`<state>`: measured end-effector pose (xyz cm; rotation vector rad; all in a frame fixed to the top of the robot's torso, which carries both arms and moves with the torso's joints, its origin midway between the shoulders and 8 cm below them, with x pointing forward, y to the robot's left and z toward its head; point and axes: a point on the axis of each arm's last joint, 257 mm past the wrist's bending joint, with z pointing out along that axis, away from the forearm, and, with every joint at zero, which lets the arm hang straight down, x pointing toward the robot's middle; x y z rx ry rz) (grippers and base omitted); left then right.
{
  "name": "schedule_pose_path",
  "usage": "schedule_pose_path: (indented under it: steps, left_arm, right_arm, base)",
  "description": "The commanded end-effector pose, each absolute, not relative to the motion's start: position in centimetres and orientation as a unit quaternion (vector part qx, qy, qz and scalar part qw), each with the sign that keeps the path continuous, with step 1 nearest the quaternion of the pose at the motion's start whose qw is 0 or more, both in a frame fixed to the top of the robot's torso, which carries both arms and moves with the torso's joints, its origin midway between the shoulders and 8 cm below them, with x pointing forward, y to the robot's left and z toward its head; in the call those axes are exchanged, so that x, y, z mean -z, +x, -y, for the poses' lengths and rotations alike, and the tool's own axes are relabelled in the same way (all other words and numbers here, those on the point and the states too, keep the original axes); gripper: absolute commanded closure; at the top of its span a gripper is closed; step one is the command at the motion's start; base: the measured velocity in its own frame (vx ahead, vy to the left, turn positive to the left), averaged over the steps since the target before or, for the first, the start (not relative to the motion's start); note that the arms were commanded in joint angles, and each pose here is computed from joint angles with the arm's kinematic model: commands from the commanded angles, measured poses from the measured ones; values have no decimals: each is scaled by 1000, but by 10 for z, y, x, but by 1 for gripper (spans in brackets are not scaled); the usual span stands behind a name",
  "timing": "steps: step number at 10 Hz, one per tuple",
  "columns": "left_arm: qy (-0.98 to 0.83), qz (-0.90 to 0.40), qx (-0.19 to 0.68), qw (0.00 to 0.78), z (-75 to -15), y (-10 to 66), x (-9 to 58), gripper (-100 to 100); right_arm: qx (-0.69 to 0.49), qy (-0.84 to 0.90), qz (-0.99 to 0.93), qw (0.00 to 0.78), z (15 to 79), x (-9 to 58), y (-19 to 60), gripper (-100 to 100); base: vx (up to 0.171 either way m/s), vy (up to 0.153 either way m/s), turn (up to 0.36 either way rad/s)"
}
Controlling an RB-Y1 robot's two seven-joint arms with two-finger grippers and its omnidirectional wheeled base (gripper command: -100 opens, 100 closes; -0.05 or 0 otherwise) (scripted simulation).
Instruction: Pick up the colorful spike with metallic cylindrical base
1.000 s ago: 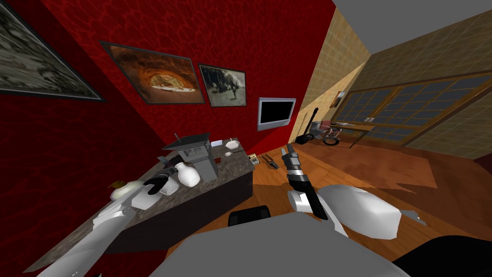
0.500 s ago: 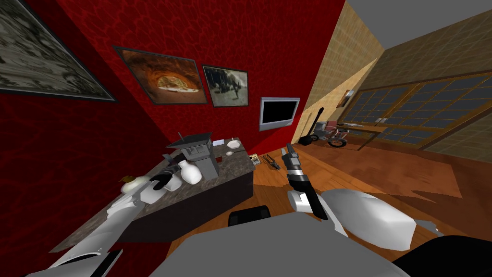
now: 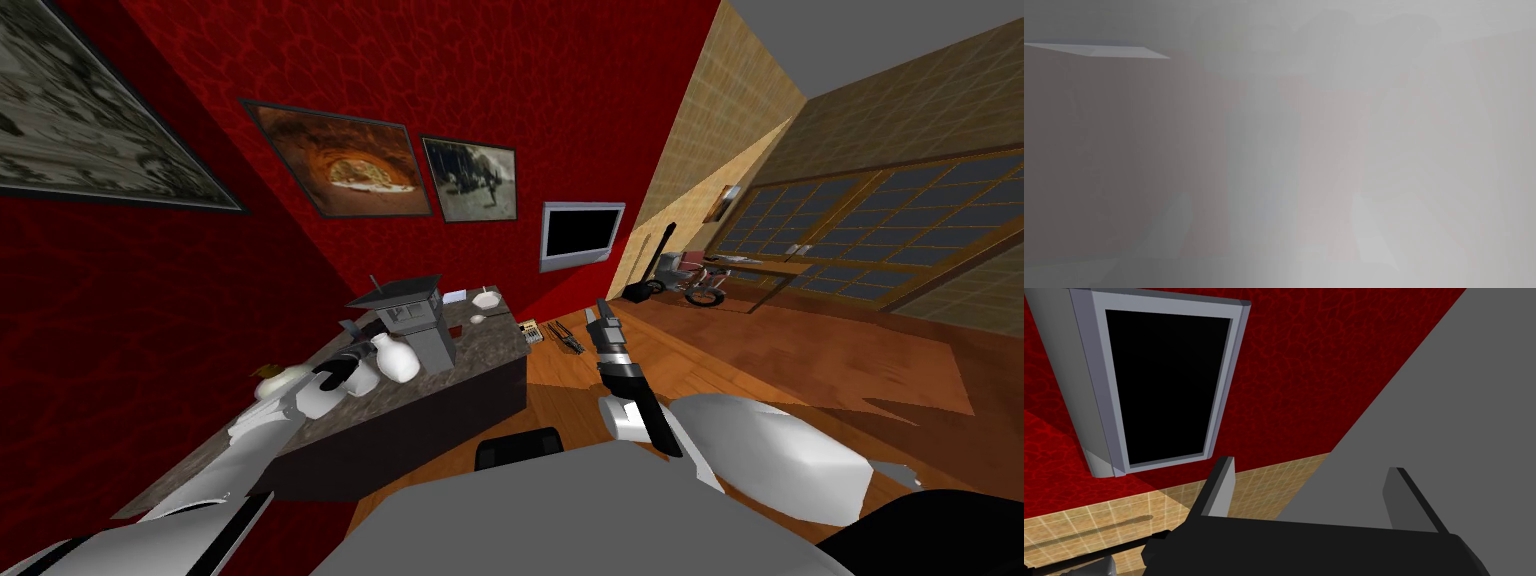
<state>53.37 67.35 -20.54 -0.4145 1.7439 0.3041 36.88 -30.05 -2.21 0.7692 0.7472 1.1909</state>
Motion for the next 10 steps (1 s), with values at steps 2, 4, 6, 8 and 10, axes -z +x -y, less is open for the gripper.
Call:
schedule_pose_path:
  steps: [2,4,6,8,10]
  left_arm:
    - [-162,-758,-121,620,-662,554,199,-100]
    - [-142,-763,-112,621,-650,567,199,-100]
    - [-159,-761,-117,617,-662,567,196,-100]
    - [-124,-760,-100,630,-636,589,183,-100]
    - [-136,-756,-101,633,-642,594,174,-100]
  right_arm:
    - [-534,345,-335,696,301,22,369,0]
    - [-534,345,-335,696,301,22,369,0]
    - [-534,345,-335,696,301,22,369,0]
    - [-534,345,-335,696,301,22,369,0]
    - [-534,345,-335,696,301,22,369,0]
  base:
    - [-7,-27,128]
    - [-6,-30,62]
    - [-1,-29,38]
    - [-9,-32,121]
    - [-2,-11,-16]
